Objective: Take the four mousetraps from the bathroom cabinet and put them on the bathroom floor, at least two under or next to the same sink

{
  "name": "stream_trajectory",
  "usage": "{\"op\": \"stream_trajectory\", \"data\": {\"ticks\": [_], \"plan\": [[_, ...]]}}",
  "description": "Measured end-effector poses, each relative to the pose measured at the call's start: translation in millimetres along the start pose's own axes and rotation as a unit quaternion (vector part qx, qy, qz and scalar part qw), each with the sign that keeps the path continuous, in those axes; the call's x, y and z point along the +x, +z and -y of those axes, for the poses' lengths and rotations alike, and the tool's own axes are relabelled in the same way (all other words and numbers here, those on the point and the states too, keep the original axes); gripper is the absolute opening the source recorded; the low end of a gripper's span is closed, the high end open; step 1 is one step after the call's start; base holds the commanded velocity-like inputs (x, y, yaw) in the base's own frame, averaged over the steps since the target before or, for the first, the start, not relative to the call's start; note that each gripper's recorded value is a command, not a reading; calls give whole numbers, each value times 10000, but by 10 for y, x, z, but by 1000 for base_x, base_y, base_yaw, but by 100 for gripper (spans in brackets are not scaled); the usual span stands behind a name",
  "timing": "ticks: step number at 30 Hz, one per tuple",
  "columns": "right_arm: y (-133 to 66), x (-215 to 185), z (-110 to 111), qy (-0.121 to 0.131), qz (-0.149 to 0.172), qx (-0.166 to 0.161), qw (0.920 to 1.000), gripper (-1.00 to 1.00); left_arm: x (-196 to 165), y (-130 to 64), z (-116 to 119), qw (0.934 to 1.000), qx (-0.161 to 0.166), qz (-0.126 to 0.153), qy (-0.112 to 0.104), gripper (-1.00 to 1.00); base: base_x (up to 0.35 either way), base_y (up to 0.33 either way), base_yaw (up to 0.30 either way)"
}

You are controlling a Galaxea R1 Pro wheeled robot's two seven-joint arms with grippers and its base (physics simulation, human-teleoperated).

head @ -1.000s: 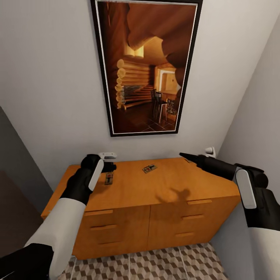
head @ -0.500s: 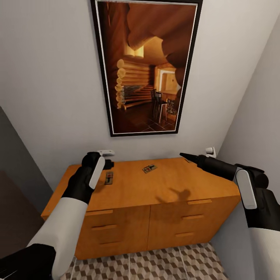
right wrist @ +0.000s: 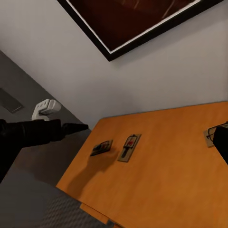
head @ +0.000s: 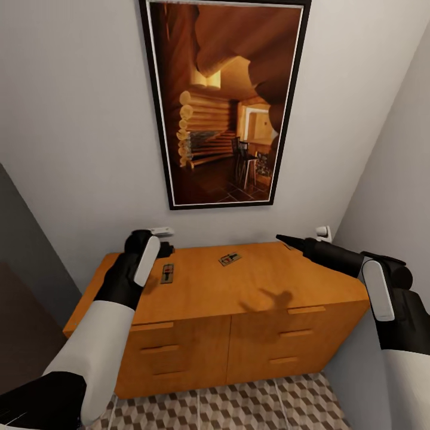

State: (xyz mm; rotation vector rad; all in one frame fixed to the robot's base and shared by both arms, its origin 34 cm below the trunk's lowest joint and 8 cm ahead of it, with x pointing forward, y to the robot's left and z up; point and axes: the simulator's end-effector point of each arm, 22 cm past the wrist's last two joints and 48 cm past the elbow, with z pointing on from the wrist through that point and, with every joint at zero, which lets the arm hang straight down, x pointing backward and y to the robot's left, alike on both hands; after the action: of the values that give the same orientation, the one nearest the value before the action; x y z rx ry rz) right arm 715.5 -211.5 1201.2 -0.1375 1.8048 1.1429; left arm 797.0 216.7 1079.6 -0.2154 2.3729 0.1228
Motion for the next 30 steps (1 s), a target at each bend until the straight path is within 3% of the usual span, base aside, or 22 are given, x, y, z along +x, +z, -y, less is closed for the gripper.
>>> {"op": "stream_trajectory", "data": {"ticks": [6,17,25,30], "plan": [[-1,-1,0,0,1,-1,10000,100,15,-12,95,9996,242,-59,-145,100,0,0,0],[0,1,3,-2,-2,5,10000,100,94,38,106,9994,269,-172,-157,100,0,0,0],[0,2,5,-4,-5,10,10000,100,470,245,97,9976,143,-671,-31,100,0,0,0],[-1,0,4,-7,-3,11,10000,100,683,338,7,9954,-119,-944,56,100,0,0,0]]}}
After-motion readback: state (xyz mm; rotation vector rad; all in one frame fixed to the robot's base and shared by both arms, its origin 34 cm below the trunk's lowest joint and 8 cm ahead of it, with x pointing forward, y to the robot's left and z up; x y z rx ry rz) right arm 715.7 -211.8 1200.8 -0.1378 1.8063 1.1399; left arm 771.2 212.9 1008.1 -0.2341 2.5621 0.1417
